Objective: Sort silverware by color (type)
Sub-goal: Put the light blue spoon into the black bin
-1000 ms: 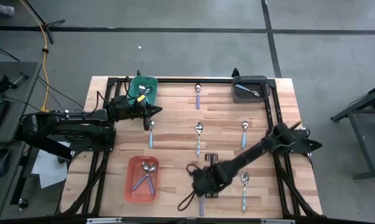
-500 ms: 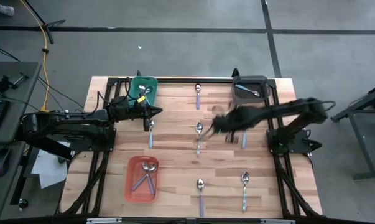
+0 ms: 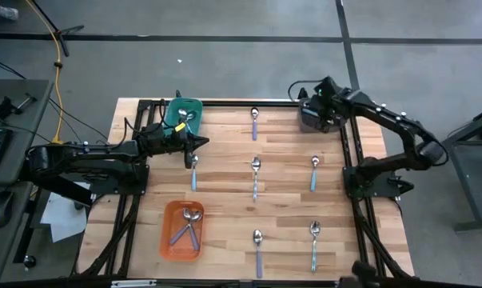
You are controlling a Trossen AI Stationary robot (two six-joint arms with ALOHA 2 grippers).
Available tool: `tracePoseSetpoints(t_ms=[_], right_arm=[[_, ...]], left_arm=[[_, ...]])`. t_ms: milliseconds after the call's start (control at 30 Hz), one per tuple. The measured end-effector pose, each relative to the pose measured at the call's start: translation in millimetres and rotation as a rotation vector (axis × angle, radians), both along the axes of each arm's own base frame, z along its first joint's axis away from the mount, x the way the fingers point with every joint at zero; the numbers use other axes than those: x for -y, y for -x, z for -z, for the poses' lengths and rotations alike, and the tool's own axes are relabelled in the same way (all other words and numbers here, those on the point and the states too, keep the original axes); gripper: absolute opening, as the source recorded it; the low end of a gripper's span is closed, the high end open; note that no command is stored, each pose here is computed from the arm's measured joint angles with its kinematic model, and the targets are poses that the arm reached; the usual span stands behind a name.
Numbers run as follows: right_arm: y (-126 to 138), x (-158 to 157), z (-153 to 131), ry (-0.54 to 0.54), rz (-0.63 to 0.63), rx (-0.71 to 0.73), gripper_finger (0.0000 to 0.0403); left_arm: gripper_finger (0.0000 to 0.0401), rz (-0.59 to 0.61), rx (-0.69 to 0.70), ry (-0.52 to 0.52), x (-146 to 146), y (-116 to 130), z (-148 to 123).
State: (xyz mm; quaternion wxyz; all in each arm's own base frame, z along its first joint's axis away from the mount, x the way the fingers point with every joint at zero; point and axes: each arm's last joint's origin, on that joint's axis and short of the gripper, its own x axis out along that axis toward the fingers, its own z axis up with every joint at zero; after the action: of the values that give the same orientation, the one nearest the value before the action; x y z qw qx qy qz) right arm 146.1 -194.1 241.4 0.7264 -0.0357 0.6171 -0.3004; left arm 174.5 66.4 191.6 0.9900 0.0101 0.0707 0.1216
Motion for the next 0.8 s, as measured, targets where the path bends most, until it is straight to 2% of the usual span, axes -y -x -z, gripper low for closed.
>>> tracePoseSetpoints(t_ms=[233,433,800], right_arm=[[4.7,39.3,32.2,-0.030,0.034,-0.013,0.0005],[-1.7,47.8,60.4,-0.124,0.029,-0.058,0.0005],[-5.7,55.7,90.2,-0.187,0.056,-0.127,0.0007]], left_arm=[[0.0003,0.000,0.012,-0.002,-0.1,-0.1,-1.1],[0.0003,-0.001,0.012,0.003,-0.1,-0.1,-1.1],[0.0003,0.000,0.010,-0.003,0.0,-0.1,-1.0]])
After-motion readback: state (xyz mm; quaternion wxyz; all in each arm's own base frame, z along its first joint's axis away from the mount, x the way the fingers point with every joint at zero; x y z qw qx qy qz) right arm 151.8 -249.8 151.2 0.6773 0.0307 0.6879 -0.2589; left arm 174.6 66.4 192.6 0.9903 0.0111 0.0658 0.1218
